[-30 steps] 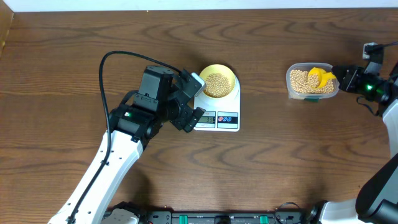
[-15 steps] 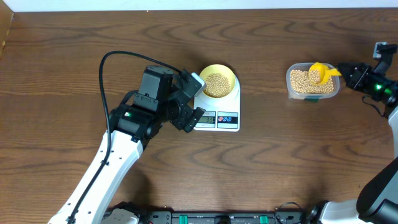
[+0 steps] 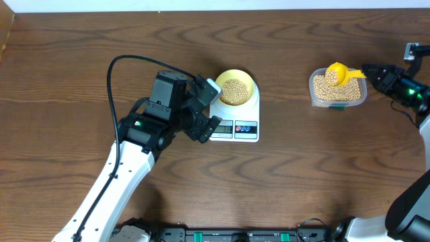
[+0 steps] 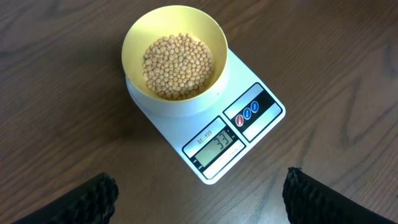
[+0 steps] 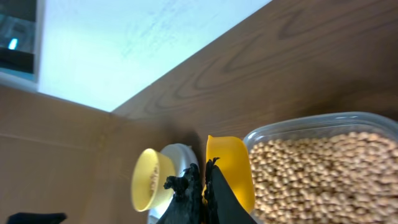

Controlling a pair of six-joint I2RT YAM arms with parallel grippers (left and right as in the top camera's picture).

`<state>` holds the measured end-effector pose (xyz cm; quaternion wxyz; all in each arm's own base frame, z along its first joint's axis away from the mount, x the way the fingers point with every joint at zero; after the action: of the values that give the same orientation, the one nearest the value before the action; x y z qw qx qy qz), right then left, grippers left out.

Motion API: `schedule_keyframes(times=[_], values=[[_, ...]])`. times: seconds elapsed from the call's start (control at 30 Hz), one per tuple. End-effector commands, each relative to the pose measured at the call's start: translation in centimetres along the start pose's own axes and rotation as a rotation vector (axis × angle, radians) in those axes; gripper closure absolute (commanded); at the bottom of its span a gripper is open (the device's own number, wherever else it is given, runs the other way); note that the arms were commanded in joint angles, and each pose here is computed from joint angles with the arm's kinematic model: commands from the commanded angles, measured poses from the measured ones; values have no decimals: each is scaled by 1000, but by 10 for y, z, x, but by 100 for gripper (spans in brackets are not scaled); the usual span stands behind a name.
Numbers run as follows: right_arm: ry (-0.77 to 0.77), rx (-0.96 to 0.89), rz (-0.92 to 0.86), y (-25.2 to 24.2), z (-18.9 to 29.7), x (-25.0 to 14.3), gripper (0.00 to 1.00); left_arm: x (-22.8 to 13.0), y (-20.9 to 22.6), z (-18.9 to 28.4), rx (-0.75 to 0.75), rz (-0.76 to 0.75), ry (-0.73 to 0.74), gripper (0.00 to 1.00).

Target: Scoop item into bowl and weigh 50g on scale

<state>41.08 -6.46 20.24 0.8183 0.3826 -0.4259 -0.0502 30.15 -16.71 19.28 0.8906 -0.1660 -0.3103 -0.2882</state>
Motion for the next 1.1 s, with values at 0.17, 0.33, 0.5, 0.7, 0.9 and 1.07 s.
schedule_keyframes(times=[0.17,0.33,0.5,0.7,0.9,1.07], values=[[33,83,-98,15,-9,-6,99,0,-1,3,0,-20,-7,13],[71,117,-78,31,-24,-13,99,0,-1,3,0,-20,-7,13],[105,152,-74,50,-42,-20,99,0,-1,3,0,-20,-7,13],[121,199,-115,75,-61,-19,99,0,-1,3,1,-20,-8,13],[116,178,-122,89,-80,-20,99,0,-1,3,0,-20,-7,13],[115,153,-143,98,-94,-24,99,0,-1,3,0,-20,-7,13]])
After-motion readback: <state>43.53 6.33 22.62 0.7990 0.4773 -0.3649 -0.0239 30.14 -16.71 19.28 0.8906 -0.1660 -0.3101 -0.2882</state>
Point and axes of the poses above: each gripper's point midway between its finger pads, its own z axis back along the fingers, its own y axis along the line the jaws close on, x = y × z, the point moved 1 cm from there along z, back along the fingers, and after that the axes turned 9 degrees about z, right-handed, at the moved point
